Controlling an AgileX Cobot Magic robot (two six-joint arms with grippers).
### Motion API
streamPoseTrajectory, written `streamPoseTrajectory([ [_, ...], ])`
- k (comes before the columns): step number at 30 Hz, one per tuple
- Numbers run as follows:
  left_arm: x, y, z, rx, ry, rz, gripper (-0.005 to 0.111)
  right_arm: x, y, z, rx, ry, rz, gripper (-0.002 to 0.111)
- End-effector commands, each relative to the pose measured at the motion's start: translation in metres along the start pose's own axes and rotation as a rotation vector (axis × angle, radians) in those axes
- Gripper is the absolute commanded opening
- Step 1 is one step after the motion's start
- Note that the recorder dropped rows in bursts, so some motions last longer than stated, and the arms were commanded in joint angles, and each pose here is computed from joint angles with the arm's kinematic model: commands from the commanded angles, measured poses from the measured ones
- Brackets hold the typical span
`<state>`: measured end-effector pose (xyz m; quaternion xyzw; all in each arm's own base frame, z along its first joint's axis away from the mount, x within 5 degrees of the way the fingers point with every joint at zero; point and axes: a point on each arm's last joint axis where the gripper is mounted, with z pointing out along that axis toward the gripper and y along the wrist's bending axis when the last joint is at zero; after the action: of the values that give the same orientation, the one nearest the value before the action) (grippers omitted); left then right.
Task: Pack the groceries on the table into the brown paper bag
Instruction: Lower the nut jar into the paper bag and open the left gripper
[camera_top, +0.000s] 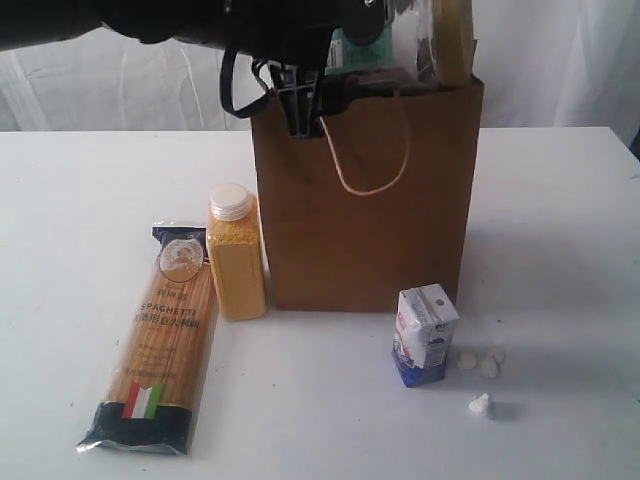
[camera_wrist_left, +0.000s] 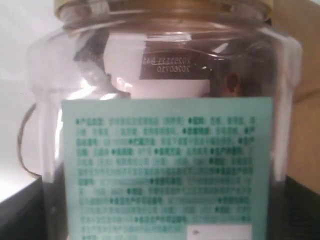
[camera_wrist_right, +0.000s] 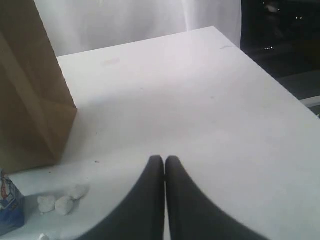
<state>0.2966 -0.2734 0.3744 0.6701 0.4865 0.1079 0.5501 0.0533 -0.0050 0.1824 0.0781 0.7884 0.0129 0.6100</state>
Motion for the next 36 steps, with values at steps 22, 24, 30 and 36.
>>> streamPoseTrajectory([
  [22,-0.001,0.005,-0.004,-0.015,0.001,0.125,0.01,0.0,0.0,0.0,0.006,-0.005,-0.002,0.0],
  [24,0.0,0.003,-0.004,0.002,0.006,0.124,0.021,0.0,0.0,0.0,0.006,-0.005,-0.002,0.0],
  [30,-0.001,0.004,-0.004,-0.014,0.0,0.124,0.047,0.0,0.0,0.0,0.006,-0.005,-0.002,0.0],
  [36,-0.001,0.005,-0.004,-0.018,-0.002,0.086,0.052,0.0,0.0,0.0,0.006,-0.005,-0.002,0.0],
])
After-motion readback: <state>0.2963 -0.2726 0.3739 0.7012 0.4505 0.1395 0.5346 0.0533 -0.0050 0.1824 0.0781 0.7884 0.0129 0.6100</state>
